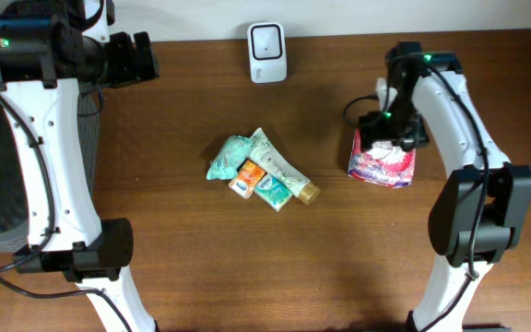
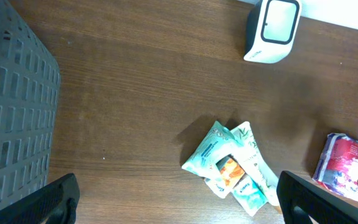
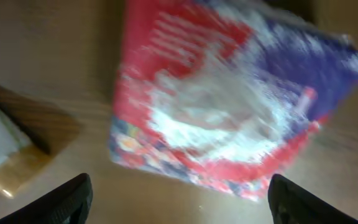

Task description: Scan the item barcode

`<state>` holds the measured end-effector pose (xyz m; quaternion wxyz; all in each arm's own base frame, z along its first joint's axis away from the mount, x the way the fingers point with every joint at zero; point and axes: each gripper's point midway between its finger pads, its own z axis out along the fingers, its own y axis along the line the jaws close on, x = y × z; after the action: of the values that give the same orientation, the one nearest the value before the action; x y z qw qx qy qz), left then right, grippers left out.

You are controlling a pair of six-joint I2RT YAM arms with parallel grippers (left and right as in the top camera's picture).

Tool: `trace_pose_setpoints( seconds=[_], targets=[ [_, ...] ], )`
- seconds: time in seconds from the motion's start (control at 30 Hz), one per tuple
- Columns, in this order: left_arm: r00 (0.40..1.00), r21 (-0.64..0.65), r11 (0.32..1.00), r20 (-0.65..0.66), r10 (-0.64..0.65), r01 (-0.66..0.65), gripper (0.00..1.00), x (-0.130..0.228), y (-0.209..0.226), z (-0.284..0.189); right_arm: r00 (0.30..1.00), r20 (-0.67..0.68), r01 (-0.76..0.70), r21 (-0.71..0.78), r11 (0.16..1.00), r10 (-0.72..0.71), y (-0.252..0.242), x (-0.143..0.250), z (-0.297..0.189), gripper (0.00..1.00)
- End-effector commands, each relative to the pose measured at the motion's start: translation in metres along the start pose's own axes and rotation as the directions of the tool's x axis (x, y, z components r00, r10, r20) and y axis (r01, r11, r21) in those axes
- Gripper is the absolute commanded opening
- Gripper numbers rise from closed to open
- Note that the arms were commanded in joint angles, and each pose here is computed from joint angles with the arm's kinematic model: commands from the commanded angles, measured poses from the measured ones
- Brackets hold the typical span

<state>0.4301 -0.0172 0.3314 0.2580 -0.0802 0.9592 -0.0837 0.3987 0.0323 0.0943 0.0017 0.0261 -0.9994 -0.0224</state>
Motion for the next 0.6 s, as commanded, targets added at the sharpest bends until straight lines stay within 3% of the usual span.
trace_pose_setpoints(
  seconds=[0.0,0.23,0.43,0.57],
  targets=[
    [0.999,0.017,1.0,0.035,0.01,-0.01,0.99,-0.001,-0.004,-0.015,0.995,0.072,-0.081,0.086,0.993,0.075,0.02,-0.011,-0.006,0.82],
    [0.999,0.017,1.0,0.035,0.01,-0.01,0.99,-0.001,-0.004,-0.015,0.968,0.195,-0.232,0.437,0.869,0.16,0.024,-0.008,0.012,0.78],
    [0.999,0.017,1.0,0.035,0.01,-0.01,0.99,-0.001,-0.004,-0.015,0.972,0.158,-0.231,0.516,0.825,0.173,0.016,0.001,0.05,0.77],
    [0.999,0.017,1.0,0.035,0.01,-0.01,0.99,-0.001,-0.004,-0.015,0.976,0.134,-0.219,0.528,0.82,0.174,0.013,0.005,0.072,0.57]
  ],
)
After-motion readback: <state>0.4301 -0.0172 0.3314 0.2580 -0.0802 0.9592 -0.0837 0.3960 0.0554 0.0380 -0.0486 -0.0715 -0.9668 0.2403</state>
